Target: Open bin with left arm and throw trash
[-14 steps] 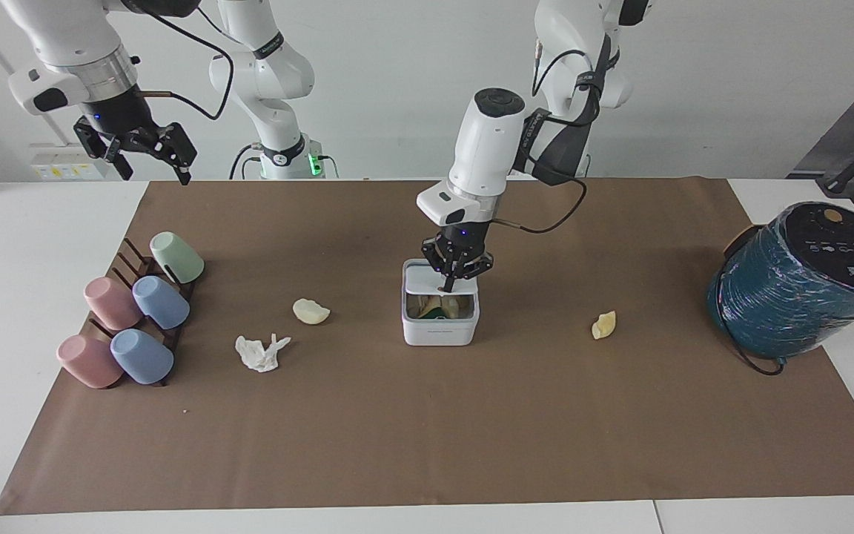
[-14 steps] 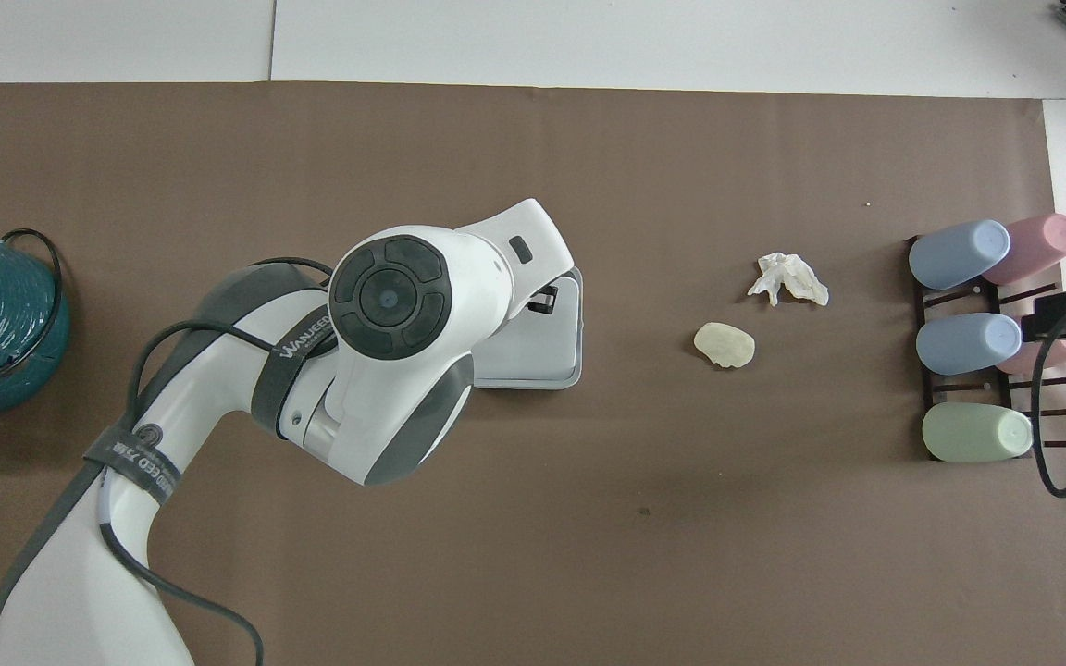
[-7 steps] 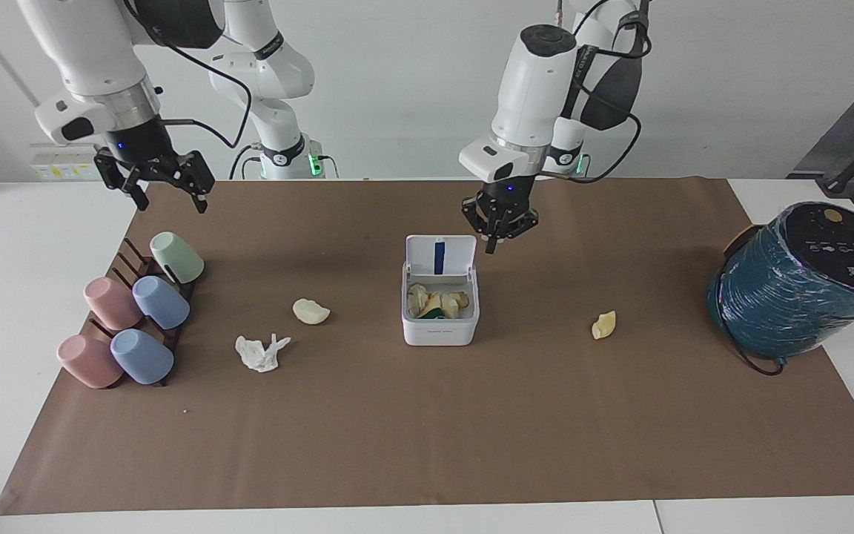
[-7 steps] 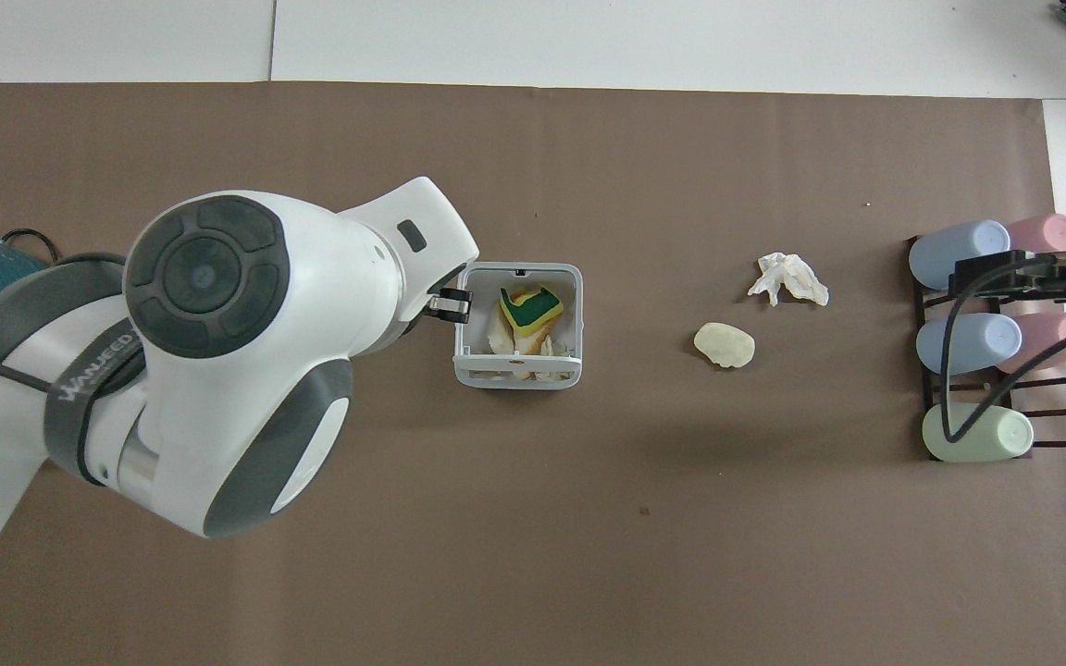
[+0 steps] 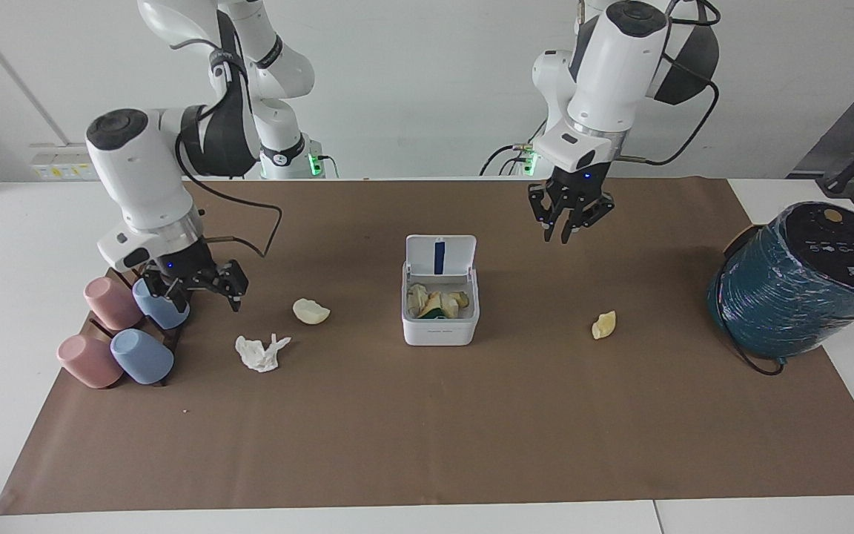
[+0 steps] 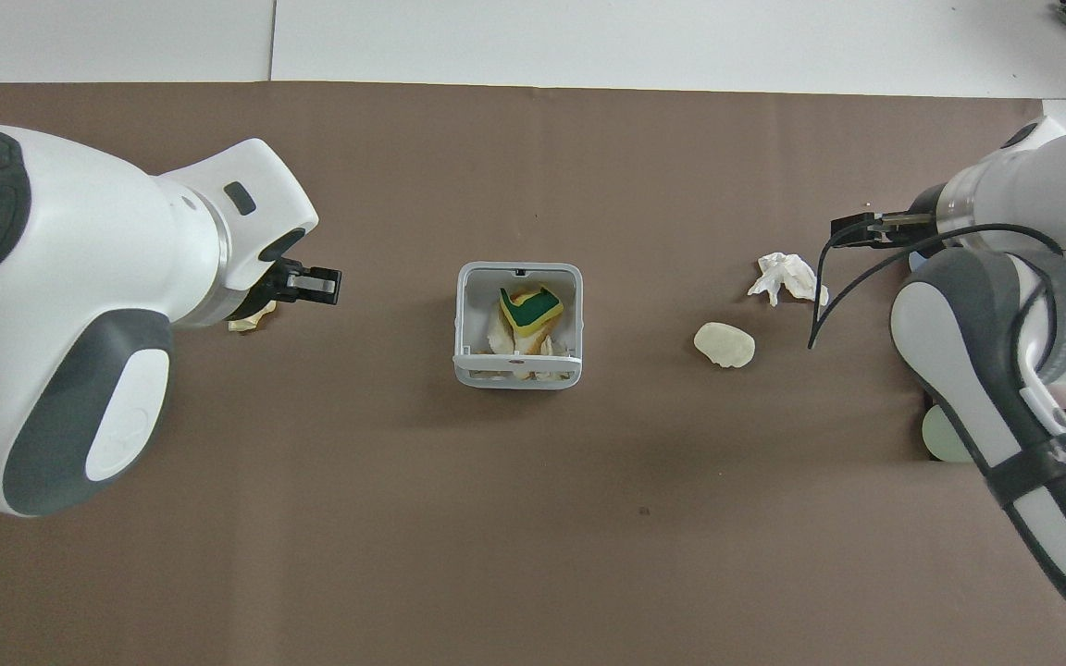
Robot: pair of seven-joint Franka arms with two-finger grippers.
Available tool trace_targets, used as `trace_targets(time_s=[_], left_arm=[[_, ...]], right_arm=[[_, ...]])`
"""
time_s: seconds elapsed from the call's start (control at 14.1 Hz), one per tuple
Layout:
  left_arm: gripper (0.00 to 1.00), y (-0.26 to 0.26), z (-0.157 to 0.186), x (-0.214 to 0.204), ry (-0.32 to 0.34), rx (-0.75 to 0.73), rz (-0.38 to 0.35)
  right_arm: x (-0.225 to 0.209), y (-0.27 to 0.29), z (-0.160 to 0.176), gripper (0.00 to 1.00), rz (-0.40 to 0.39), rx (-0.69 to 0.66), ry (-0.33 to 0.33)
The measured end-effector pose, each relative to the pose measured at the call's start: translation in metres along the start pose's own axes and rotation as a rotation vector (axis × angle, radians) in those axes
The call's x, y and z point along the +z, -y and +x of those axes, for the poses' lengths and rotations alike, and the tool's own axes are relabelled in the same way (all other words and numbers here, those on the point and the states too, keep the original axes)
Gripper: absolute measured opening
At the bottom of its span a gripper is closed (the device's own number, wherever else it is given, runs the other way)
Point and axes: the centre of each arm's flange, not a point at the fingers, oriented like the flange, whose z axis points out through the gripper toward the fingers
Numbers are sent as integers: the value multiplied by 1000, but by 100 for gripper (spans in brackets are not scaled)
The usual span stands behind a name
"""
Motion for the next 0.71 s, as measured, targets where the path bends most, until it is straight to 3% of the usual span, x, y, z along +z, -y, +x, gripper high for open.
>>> trace_targets(time_s=[0.21, 0.36, 0.71], left_arm=[[78, 45, 4, 3, -5, 7, 13], [100, 68, 5, 11, -15, 2, 19], [100, 115, 3, 47, -42, -13, 35]], right_arm=[[51, 7, -1, 100, 18, -134, 53], [75, 12, -7, 100, 72, -228, 70], [121, 9, -19, 100, 123, -366, 64]])
